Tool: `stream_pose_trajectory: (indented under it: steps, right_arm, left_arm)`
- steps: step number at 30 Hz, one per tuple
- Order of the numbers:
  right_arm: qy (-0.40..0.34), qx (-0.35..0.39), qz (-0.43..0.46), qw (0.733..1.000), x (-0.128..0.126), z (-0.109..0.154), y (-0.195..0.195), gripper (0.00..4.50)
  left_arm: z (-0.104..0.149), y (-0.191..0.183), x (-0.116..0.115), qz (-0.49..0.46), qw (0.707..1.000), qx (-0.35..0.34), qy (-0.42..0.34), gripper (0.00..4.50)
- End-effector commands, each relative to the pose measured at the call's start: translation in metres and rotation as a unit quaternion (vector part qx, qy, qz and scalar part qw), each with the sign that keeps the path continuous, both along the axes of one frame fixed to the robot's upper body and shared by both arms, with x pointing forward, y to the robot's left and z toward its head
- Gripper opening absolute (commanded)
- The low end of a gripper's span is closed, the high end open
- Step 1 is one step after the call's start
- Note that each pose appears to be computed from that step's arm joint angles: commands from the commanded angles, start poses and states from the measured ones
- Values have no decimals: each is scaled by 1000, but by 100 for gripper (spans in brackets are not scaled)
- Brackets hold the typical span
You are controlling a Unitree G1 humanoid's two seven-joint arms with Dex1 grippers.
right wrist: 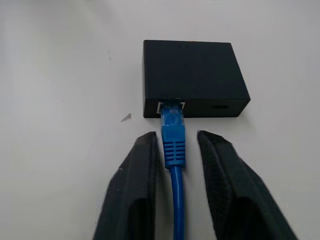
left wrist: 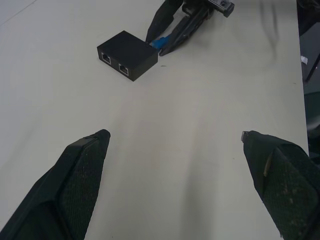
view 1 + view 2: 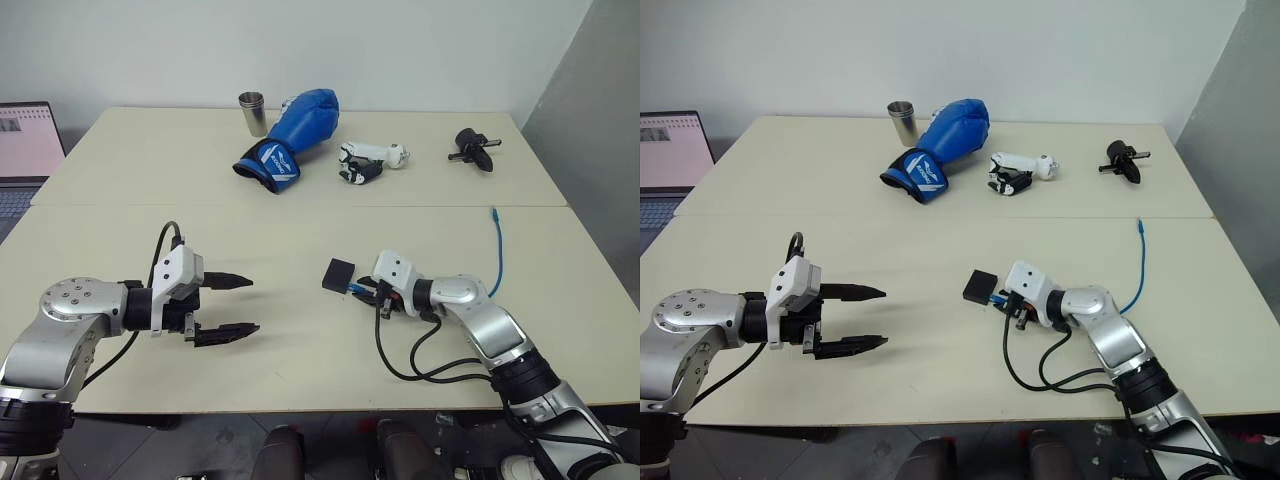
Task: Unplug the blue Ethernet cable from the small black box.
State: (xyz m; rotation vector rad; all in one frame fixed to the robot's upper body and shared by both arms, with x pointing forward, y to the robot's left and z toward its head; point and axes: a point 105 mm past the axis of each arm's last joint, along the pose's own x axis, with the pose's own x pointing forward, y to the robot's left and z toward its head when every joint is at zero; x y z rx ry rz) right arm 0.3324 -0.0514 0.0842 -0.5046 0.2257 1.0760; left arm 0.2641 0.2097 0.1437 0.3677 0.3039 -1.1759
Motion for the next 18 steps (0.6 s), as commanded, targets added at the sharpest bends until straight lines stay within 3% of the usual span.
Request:
stream_pose_trajectory:
  steps: [1,7,13,18]
  right_arm:
    - [-13,-3,4,1000,2,5,3,27]
    - [-115,-43,48,991,2,26,5,17]
    - [-340,-75,143,926,-9,81,25,17]
    - [-419,-72,184,886,-20,98,36,17]
  left_arm:
    - [7,0,1,3,1000,-17,-8,450]
    - [5,6,12,54,998,-40,18,450]
    - [13,-8,16,69,982,-135,110,450]
    - [23,-26,21,63,965,-196,165,450]
